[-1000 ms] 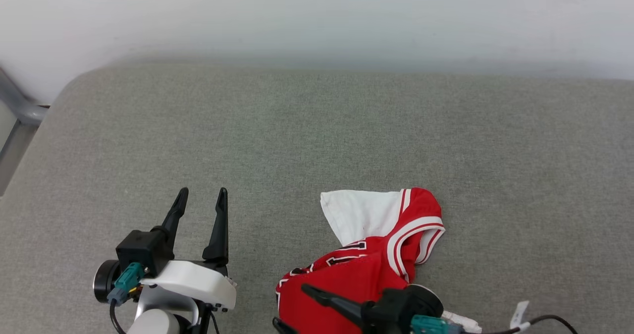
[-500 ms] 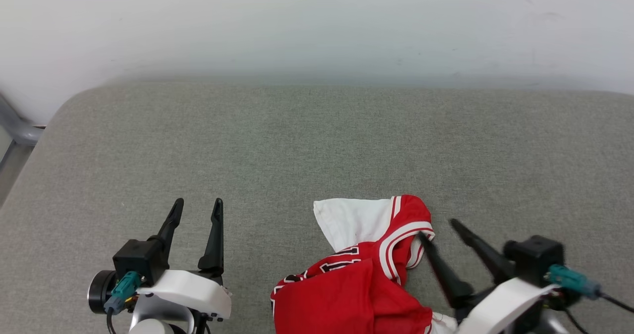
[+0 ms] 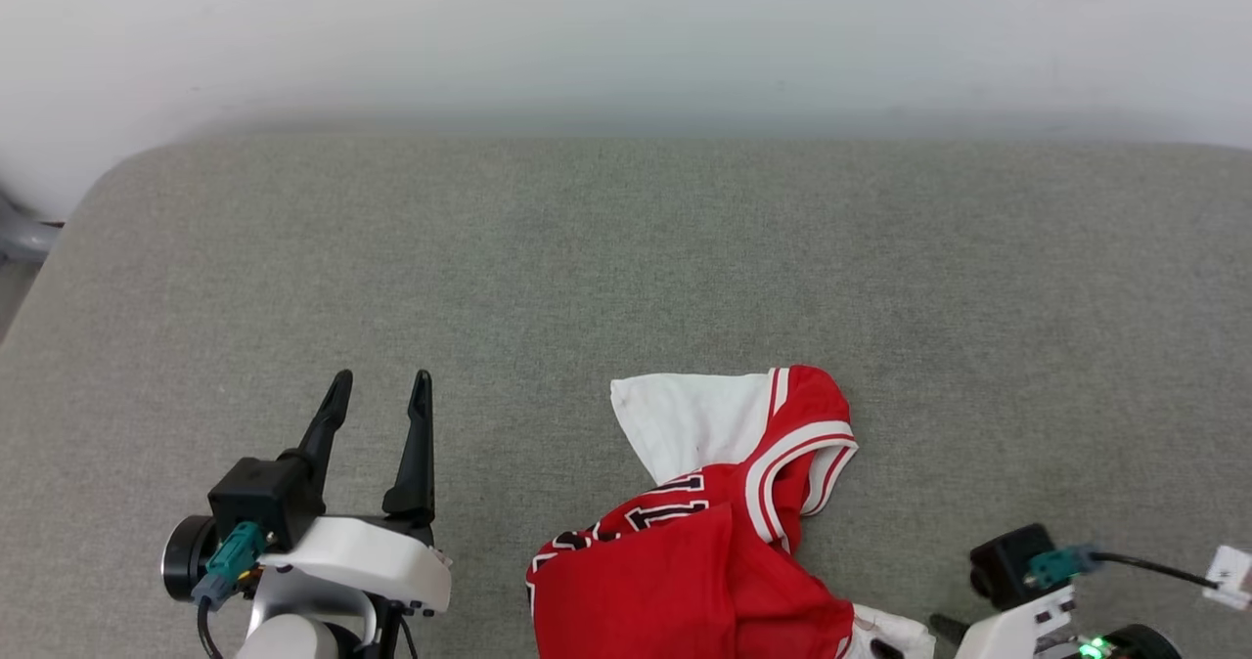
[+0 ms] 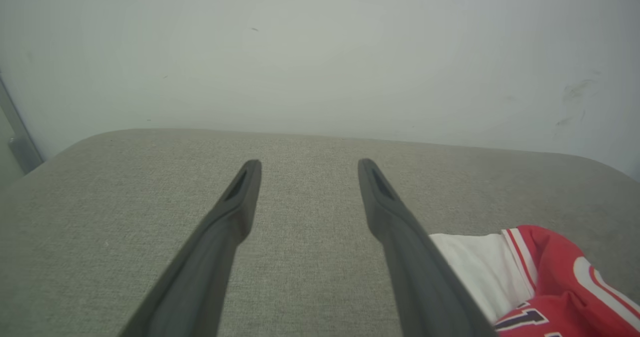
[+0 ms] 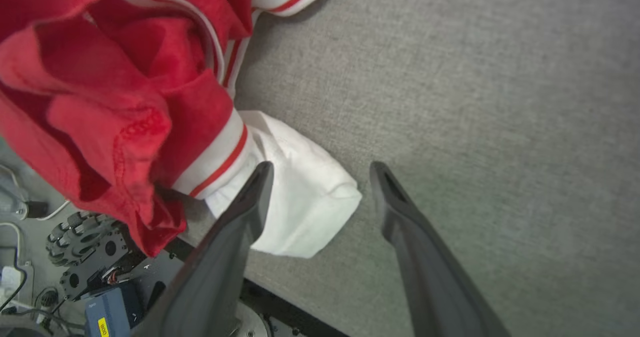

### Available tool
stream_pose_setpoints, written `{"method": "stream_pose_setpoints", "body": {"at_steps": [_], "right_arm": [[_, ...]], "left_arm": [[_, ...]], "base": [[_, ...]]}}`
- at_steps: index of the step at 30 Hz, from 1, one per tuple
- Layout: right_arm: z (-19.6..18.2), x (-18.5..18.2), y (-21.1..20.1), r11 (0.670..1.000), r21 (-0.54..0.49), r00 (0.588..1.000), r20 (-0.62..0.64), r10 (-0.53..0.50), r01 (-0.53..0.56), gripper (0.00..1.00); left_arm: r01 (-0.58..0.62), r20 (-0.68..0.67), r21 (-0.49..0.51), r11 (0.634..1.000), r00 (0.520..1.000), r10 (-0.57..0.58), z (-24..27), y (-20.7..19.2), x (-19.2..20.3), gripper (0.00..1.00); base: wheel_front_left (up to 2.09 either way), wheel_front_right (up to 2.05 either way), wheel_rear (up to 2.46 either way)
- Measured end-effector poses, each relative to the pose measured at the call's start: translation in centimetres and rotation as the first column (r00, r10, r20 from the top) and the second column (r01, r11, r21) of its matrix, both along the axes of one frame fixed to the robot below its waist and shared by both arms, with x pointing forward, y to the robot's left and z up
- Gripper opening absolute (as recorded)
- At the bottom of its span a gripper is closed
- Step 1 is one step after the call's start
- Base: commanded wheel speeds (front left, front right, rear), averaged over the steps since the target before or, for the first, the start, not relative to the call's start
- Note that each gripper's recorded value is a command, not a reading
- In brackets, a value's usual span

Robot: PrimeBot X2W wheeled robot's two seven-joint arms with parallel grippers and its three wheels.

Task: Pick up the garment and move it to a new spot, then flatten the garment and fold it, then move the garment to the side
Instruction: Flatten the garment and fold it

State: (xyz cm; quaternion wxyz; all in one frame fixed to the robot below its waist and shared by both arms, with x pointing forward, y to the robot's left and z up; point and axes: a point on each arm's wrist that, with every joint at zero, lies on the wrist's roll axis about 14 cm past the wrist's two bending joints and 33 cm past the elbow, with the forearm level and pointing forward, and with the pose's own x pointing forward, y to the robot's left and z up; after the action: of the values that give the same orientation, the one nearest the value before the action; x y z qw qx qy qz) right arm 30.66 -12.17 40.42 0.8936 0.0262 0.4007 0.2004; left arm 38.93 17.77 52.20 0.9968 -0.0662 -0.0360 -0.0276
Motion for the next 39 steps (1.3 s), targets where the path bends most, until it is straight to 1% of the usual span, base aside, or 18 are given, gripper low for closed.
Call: {"method": "stream_pose_setpoints", "body": {"at_steps": [1,6,12,13,14,15,18,20,22,23,24,27,30,34,36,39], "right_arm": [[-0.6,-0.4,0.4,1.0,-0.008,0.999,-0.025,0.021,-0.021,1.0],[-3.2,-1.0,1.3,0.998,-0.021,0.99,-0.126,0.063,-0.067,1.0],[-5.6,-1.7,2.0,0.993,-0.026,0.967,-0.233,0.103,-0.112,1.0],[-5.7,-1.7,2.1,0.993,-0.023,0.964,-0.243,0.106,-0.115,0.44],[-5.8,-1.6,2.2,0.992,-0.022,0.963,-0.247,0.111,-0.12,0.1],[-5.9,-1.6,2.3,0.992,-0.019,0.961,-0.25,0.113,-0.122,0.0],[-5.4,-0.7,2.2,0.993,-0.015,0.97,-0.219,0.108,-0.114,0.0],[-4.4,0.5,2.2,0.995,-0.013,0.983,-0.154,0.097,-0.1,0.0],[-2.8,2.3,1.9,0.997,-0.018,0.995,-0.061,0.076,-0.077,0.0],[-0.6,4.9,0.7,0.999,-0.031,0.998,0.048,0.033,-0.032,0.0],[0.6,6.1,0.0,0.999,-0.039,0.995,0.104,0.012,-0.008,0.0],[3.1,8.6,-2.0,0.997,-0.055,0.975,0.216,-0.048,0.061,0.0],[5.1,10.7,-4.2,0.989,-0.067,0.95,0.294,-0.109,0.134,0.0],[5.6,12.6,-8.3,0.963,-0.081,0.922,0.319,-0.218,0.256,0.0],[4.7,12.8,-10.1,0.945,-0.076,0.912,0.298,-0.283,0.318,0.0],[2.3,12.3,-12.7,0.912,-0.08,0.897,0.23,-0.377,0.403,0.0]], "left_arm": [[0.0,-0.001,-0.001,1.0,1.0,0.0,0.0,0.0,0.1,1.0],[-0.012,-0.019,-0.004,1.0,1.0,0.012,-0.7,0.3,0.7,1.0],[-0.037,-0.043,0.0,0.999,0.998,0.036,-1.7,1.3,1.1,1.0],[-0.04,-0.045,0.0,0.999,0.998,0.04,-1.9,1.4,1.1,1.0],[-0.043,-0.049,0.0,0.999,0.998,0.043,-2.0,1.5,1.2,1.0],[-0.047,-0.052,0.0,0.999,0.998,0.047,-2.1,1.6,1.2,1.0],[-0.051,-0.053,-0.002,0.999,0.997,0.051,-2.2,1.6,1.4,1.0],[-0.051,-0.05,-0.003,0.999,0.997,0.05,-2.1,1.6,1.4,1.0],[-0.047,-0.044,-0.005,0.999,0.998,0.047,-2.0,1.4,1.5,1.0],[-0.041,-0.04,-0.007,0.999,0.998,0.041,-1.8,1.2,1.6,1.0],[-0.038,-0.036,-0.009,0.999,0.999,0.037,-1.7,1.1,1.6,1.0],[-0.026,-0.032,-0.013,1.0,0.999,0.026,-1.6,0.6,1.8,1.0],[-0.018,-0.033,-0.017,1.0,0.999,0.017,-1.7,0.3,2.0,1.0],[-0.011,-0.039,-0.021,1.0,0.999,0.01,-2.1,0.0,2.6,1.0],[-0.011,-0.047,-0.023,1.0,0.999,0.01,-2.4,0.0,2.8,1.0],[-0.019,-0.066,-0.027,0.999,0.998,0.017,-3.1,0.2,3.0,1.0]], "base": [[0.0,0.0,0.0],[0.0,0.0,0.0],[0.0,0.0,0.0],[0.0,0.0,0.0],[0.0,0.0,0.0],[0.0,0.0,0.0],[0.0,0.0,0.0],[0.0,0.0,0.0],[0.0,0.0,0.0],[0.0,0.0,0.0],[0.0,0.0,0.0],[0.0,0.0,0.0],[0.0,0.0,0.0],[0.0,0.0,0.0],[0.0,0.0,0.0],[0.0,0.0,0.0]]}}
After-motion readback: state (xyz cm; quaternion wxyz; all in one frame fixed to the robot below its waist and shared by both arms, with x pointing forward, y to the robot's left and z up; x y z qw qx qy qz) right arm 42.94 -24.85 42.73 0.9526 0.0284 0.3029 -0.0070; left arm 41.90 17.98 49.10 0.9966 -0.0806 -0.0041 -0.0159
